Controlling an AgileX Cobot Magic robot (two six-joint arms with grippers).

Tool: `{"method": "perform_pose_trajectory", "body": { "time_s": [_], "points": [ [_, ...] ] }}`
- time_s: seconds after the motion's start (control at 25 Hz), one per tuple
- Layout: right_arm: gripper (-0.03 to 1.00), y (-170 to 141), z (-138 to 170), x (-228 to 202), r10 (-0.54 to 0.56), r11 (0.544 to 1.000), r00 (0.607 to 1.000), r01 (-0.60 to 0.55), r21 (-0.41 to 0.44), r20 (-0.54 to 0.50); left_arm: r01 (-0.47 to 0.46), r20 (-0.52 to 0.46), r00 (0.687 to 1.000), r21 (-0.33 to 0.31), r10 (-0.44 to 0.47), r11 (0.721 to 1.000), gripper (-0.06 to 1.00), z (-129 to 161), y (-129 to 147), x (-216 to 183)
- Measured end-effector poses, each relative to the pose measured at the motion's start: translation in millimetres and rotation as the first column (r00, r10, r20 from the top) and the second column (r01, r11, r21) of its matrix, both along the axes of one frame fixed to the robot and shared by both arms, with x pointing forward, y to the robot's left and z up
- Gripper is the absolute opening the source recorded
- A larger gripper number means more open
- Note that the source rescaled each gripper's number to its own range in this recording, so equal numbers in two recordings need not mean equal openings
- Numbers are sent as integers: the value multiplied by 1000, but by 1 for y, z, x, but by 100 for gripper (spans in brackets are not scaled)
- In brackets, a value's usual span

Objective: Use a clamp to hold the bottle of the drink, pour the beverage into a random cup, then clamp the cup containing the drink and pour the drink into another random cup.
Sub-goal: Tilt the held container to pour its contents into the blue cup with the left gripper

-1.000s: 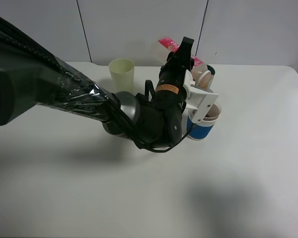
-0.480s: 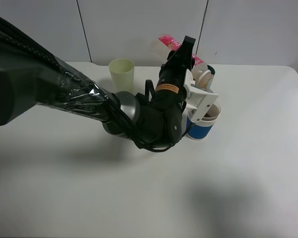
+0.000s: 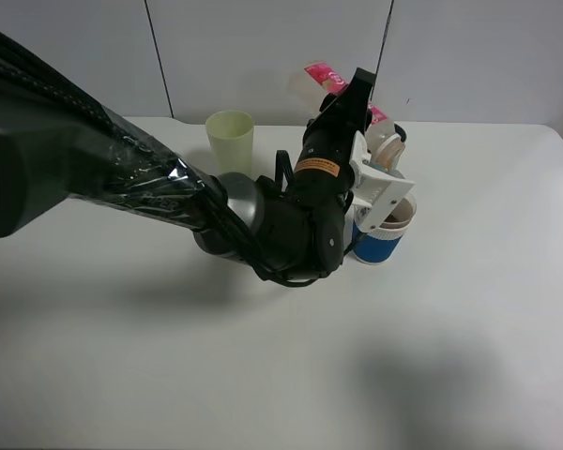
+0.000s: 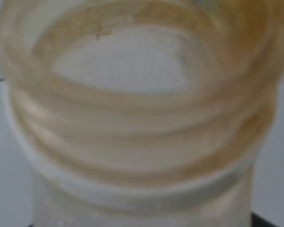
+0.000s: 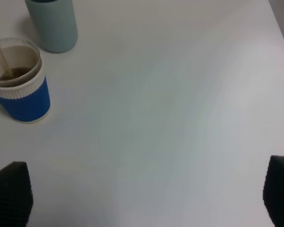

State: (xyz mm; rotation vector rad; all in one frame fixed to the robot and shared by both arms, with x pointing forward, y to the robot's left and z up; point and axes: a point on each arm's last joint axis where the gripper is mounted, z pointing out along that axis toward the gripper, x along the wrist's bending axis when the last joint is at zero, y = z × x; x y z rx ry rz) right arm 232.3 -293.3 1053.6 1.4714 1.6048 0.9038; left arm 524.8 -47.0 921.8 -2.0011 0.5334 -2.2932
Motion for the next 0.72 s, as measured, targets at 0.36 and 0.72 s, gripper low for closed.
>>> {"method": "perform_pose_trajectory", "body": {
  "time_s": [0.36,0.72],
  "points": [
    [92,0,0,0,0,1000,1000,0,0,0,-4,8,1000,36,4,999,3,0,0,0],
    [92,0,0,0,0,1000,1000,0,1,0,15,-70,997,-37,-18,999,3,-5,-1,0]
  ]
}}
